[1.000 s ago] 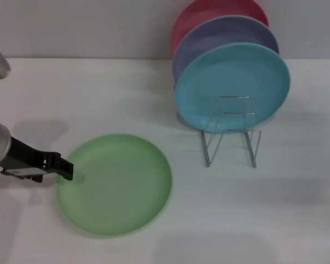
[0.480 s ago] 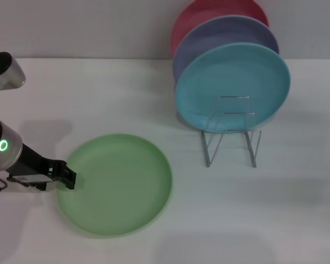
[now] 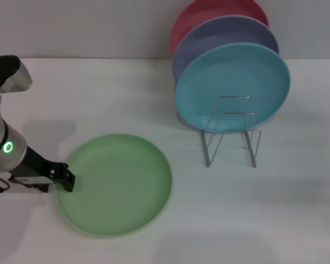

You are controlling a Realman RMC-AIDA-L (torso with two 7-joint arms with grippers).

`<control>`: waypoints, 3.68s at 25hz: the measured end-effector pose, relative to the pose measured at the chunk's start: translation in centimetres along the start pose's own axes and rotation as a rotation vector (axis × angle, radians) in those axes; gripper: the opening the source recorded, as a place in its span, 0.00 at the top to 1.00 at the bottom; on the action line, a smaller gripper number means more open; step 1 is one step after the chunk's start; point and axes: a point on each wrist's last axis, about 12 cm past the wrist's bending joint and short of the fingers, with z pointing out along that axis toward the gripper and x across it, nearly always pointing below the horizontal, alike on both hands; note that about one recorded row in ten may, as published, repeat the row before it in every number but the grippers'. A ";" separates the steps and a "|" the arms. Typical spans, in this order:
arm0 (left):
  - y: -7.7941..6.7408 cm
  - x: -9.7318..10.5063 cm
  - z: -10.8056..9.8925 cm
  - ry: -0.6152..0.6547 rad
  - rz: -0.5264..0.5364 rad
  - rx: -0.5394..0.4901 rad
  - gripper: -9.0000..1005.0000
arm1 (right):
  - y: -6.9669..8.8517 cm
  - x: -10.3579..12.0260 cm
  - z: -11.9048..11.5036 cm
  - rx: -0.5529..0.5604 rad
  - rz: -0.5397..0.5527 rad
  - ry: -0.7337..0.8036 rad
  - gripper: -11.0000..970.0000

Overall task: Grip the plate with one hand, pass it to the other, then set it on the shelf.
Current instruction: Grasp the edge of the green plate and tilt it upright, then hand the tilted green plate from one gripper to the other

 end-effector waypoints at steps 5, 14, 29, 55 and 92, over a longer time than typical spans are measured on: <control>0.0 -0.1 0.1 0.008 0.006 -0.007 0.50 | 0.0 0.0 0.0 -0.001 0.004 -0.004 0.28; -0.3 -0.5 0.2 0.011 0.023 -0.010 0.70 | 0.1 0.0 -0.1 0.000 0.010 -0.006 0.28; -0.4 -0.5 0.1 0.017 0.041 -0.011 0.92 | 0.0 -0.1 -0.1 0.005 0.011 -0.009 0.28; 0.5 -1.5 -2.3 -0.064 0.105 0.069 0.96 | 0.0 0.1 -0.3 0.019 0.007 0.003 0.28; 4.7 -0.6 -3.0 -0.981 0.076 -0.047 0.96 | 0.1 0.6 -0.9 0.028 0.014 0.041 0.28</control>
